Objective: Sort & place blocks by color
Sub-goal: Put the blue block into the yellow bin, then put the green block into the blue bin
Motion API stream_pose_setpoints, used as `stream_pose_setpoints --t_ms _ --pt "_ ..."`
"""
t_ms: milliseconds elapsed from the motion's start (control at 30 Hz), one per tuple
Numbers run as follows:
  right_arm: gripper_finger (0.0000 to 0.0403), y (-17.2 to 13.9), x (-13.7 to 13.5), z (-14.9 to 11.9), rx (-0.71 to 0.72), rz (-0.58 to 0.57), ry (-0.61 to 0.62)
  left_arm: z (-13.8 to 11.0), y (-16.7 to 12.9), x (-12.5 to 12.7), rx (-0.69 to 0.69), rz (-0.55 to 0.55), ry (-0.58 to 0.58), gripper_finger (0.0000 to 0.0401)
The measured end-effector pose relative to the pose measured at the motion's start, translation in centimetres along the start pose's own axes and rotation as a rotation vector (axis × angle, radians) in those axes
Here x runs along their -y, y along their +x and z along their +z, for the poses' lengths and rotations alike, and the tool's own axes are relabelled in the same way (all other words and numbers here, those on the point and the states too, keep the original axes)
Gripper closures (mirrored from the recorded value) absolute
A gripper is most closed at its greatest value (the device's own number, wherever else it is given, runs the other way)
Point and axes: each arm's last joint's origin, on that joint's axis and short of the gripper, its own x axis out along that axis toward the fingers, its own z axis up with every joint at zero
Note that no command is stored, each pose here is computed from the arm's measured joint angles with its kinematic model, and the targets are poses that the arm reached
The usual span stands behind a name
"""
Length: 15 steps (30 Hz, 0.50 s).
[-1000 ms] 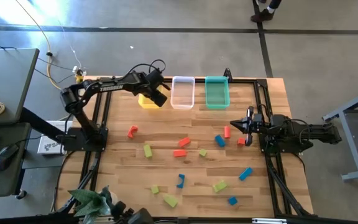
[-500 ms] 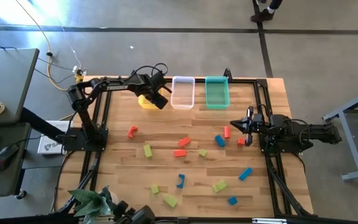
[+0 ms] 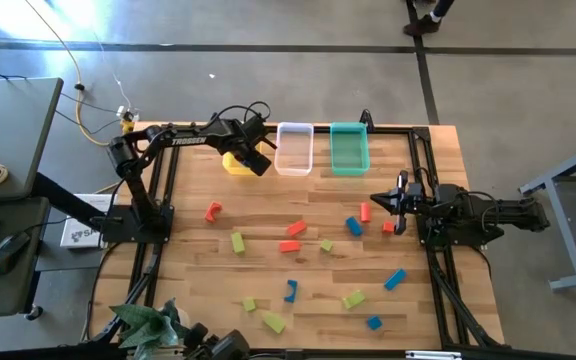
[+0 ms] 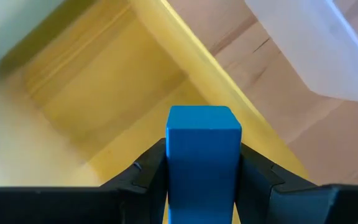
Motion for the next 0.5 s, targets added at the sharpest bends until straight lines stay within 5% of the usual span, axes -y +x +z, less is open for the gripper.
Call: stream_pose_setpoints --t_ms 500 --pt "0.0403 -0.01 0.06 0.36 0.045 -0.015 0.562 0.79 -0.76 0.15 0.018 -0.021 -0.004 0.0201"
